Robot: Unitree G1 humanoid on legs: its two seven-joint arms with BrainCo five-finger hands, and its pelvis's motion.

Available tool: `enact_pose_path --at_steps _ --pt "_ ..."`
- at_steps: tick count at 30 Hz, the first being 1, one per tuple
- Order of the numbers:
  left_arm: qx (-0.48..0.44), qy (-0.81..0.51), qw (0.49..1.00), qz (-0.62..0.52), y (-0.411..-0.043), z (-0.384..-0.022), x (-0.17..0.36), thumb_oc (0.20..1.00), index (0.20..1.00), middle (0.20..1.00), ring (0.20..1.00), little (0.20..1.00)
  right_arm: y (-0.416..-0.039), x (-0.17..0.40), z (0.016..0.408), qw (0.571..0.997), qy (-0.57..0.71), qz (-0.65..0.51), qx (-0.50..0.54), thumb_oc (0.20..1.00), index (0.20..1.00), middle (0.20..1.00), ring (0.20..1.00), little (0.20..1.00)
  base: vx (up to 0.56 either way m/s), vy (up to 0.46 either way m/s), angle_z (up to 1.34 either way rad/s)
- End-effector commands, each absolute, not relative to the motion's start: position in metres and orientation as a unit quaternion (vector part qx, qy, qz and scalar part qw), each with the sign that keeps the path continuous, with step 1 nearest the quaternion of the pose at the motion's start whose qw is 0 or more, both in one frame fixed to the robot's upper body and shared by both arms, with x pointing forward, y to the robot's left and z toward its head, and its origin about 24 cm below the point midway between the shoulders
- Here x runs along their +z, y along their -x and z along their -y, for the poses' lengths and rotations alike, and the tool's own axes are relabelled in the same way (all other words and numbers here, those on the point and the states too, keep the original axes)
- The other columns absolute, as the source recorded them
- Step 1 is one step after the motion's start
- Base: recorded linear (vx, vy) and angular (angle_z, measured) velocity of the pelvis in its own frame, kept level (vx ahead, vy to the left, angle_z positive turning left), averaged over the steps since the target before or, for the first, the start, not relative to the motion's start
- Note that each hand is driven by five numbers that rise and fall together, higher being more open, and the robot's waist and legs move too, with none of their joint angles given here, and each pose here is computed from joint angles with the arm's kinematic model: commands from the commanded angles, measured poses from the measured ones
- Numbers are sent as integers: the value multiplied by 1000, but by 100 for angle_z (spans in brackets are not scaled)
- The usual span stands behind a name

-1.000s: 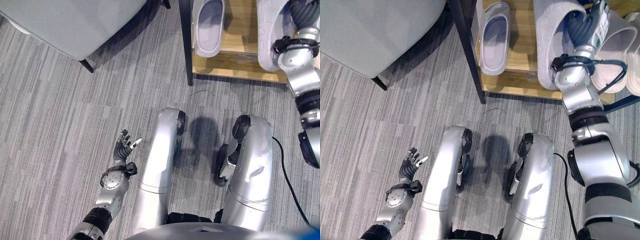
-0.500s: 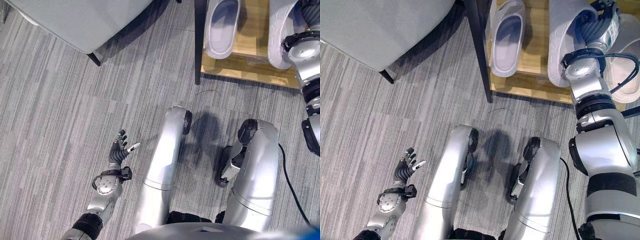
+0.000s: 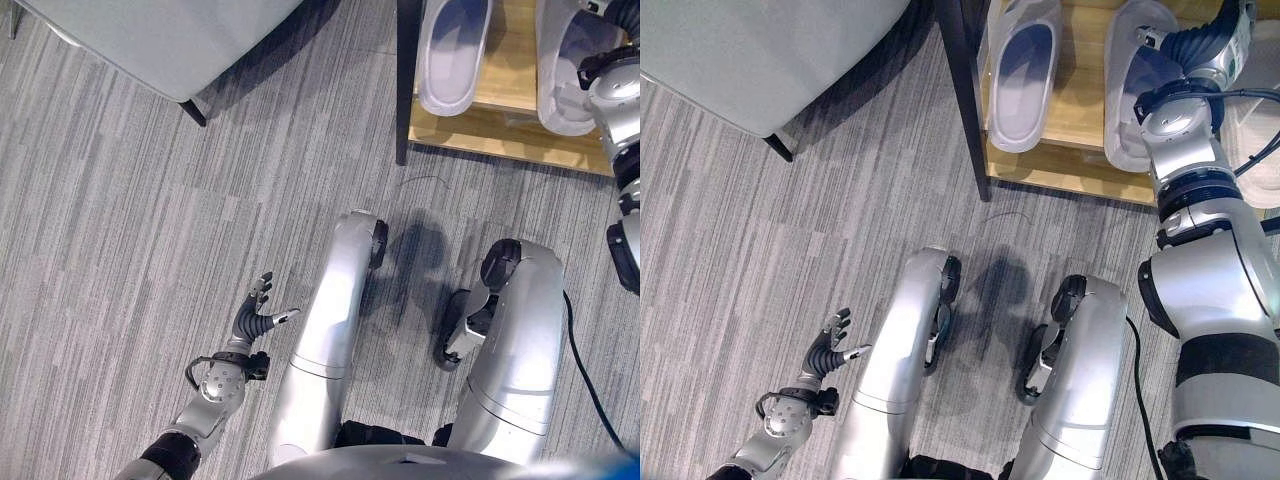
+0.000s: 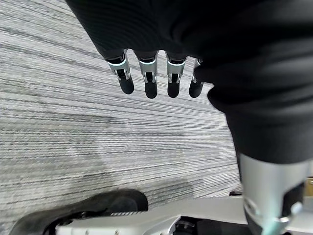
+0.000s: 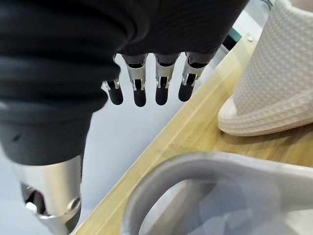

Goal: Arrange the slippers neatly on the shoe rack.

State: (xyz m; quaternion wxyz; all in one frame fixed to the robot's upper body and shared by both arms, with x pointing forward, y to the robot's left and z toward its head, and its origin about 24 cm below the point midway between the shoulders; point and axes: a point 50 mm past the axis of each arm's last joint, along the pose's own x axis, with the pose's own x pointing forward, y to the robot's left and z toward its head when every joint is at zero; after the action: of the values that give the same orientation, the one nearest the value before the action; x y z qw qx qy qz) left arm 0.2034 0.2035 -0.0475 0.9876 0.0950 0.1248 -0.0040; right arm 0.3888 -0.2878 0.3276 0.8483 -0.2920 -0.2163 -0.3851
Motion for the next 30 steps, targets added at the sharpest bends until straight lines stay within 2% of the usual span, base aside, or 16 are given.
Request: enact_pose_path --at_steps 1,6,8,21,28,30 --pt "-32 -70 991 -105 -203 -190 -41 1000 1000 1000 1000 1000 -383 366 275 842 265 279 -378 1000 1000 1000 1000 1000 -41 4 -1" --pt "-25 -76 989 -126 -201 -190 -50 1000 1000 1000 1000 1000 -387 360 262 863 205 300 -352 1000 1000 1000 1000 1000 -2 2 -1" --pt "-17 -80 987 -142 -199 -193 -56 1000 1000 1000 1000 1000 -387 351 256 879 120 319 -333 1000 1000 1000 1000 1000 -6 5 -2" --pt "-12 -78 984 -160 -195 -193 -64 1000 1000 1000 1000 1000 -398 311 239 897 192 289 -274 1000 1000 1000 1000 1000 -7 5 -4" --pt "-8 -88 982 -165 -195 -194 -67 1000 1000 1000 1000 1000 -404 286 239 916 165 249 -267 1000 1000 1000 1000 1000 0 0 0" --pt "-3 -78 982 -170 -197 -194 -68 1000 1000 1000 1000 1000 -406 284 229 925 134 251 -251 1000 1000 1000 1000 1000 0 0 0"
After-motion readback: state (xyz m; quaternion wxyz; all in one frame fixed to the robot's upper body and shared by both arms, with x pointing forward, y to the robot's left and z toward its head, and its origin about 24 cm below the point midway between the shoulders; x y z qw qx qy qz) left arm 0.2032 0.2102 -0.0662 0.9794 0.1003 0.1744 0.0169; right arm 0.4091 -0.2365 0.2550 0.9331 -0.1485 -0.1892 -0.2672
